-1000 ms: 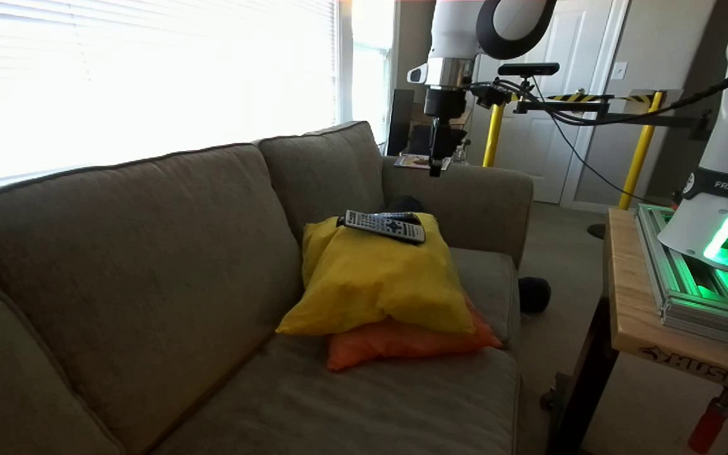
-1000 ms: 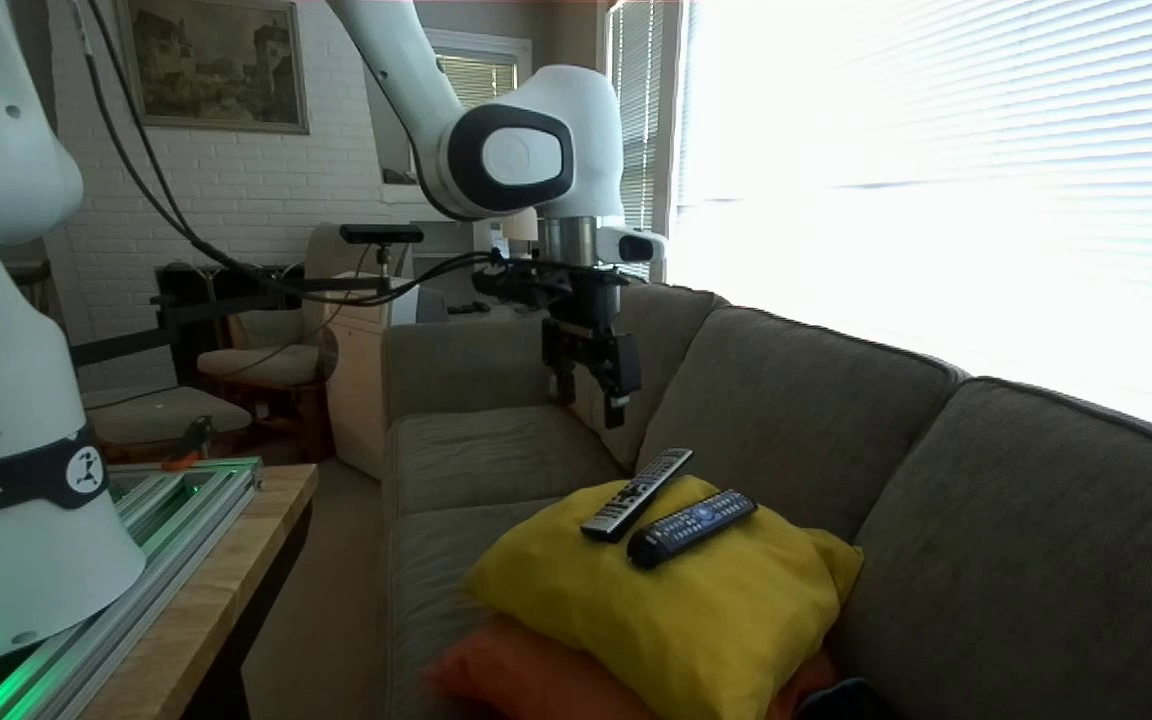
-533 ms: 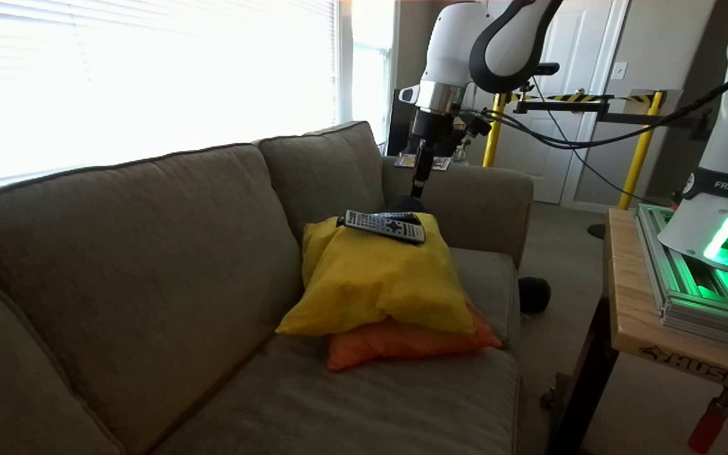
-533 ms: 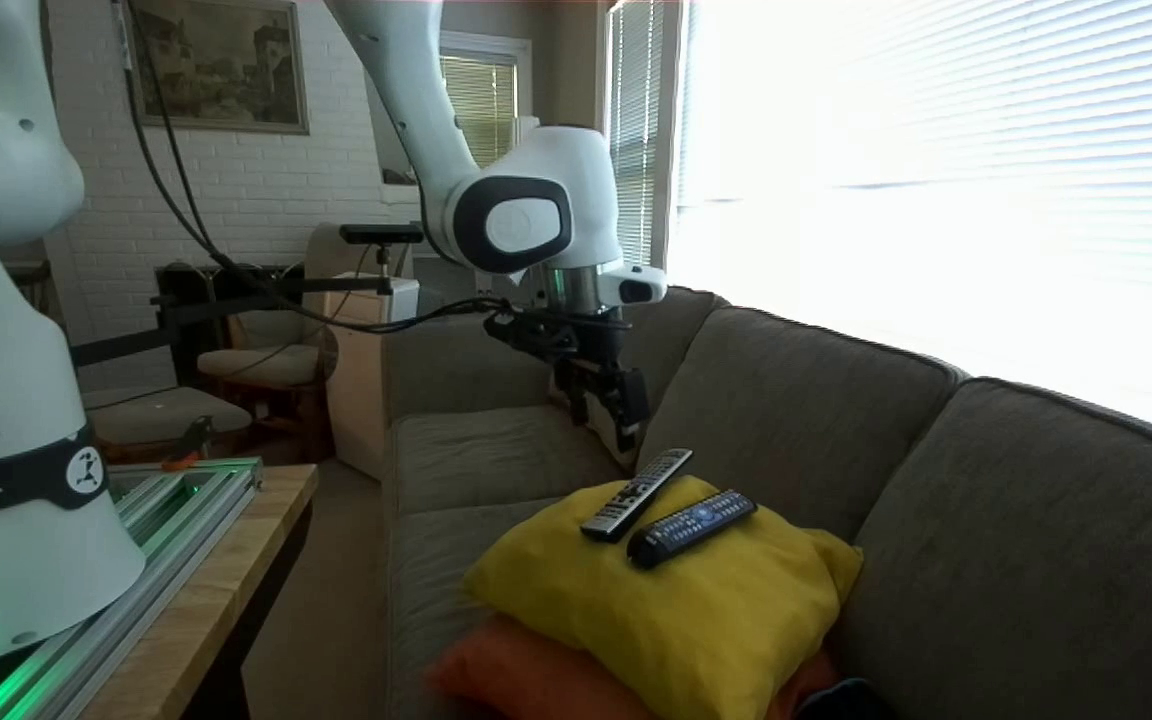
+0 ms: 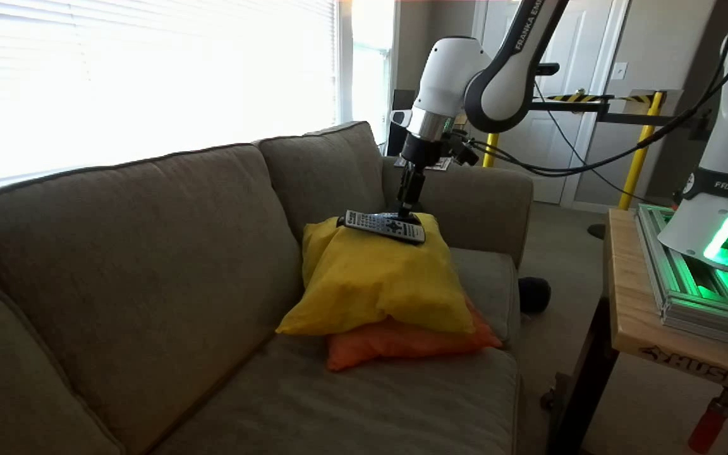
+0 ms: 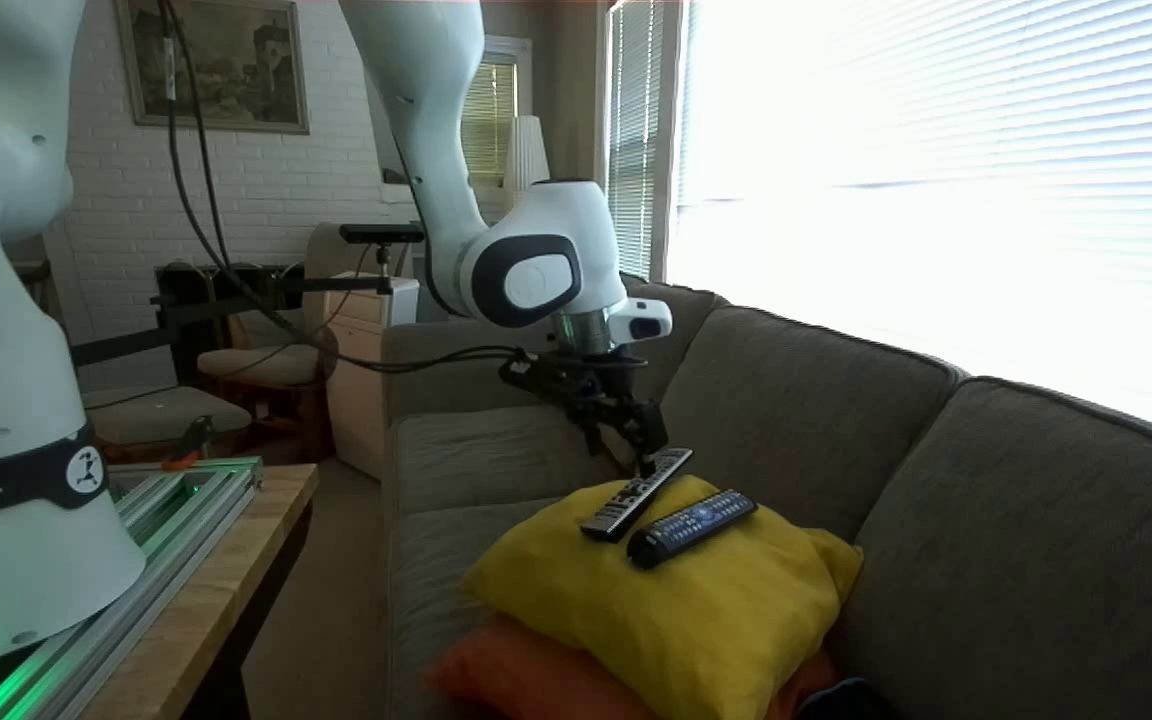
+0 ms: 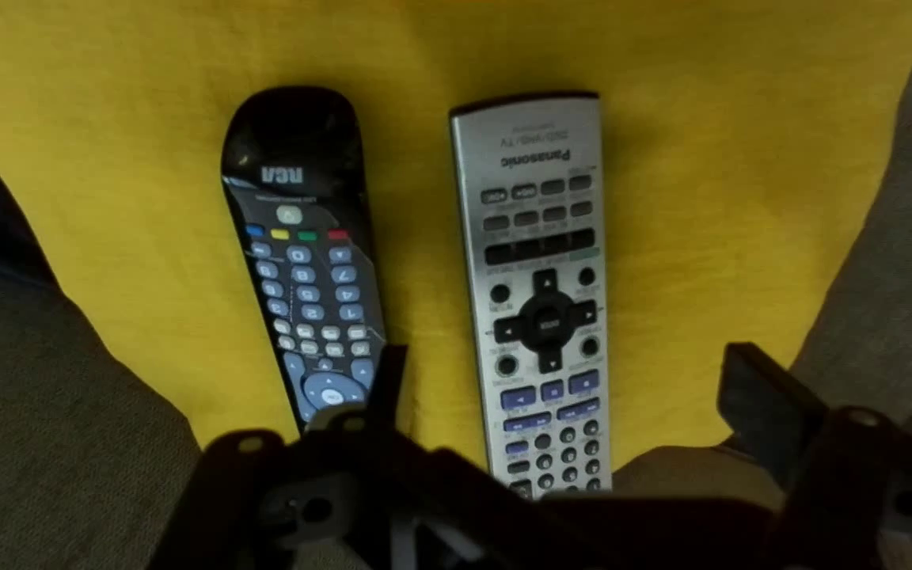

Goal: Put the remotes on the sofa then move the pillows to the right

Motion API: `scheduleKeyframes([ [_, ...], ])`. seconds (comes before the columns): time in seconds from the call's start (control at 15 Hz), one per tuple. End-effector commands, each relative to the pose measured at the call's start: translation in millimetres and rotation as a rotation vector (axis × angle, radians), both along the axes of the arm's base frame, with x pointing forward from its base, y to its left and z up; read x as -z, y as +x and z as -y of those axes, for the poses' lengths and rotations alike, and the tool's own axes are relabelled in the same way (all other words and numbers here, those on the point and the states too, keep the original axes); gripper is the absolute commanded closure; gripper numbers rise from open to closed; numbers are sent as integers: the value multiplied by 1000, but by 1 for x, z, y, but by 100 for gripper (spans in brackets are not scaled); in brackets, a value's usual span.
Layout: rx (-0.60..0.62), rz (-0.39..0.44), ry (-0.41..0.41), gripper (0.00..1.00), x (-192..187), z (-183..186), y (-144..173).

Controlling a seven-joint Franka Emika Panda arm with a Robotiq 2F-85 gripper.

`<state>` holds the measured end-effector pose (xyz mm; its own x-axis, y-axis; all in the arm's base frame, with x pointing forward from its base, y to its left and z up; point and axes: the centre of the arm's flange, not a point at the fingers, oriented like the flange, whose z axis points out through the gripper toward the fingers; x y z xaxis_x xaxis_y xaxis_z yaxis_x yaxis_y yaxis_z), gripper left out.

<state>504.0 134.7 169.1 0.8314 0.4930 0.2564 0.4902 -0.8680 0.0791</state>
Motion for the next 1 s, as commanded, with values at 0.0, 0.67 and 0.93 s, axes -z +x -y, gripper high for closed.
scheduleKeyframes([
  [0.0,-4,50,5,0,28,-7,13],
  [0.67,-2,54,7,28,60,-8,25],
  [0.93,13,49,2,56,66,0,30],
])
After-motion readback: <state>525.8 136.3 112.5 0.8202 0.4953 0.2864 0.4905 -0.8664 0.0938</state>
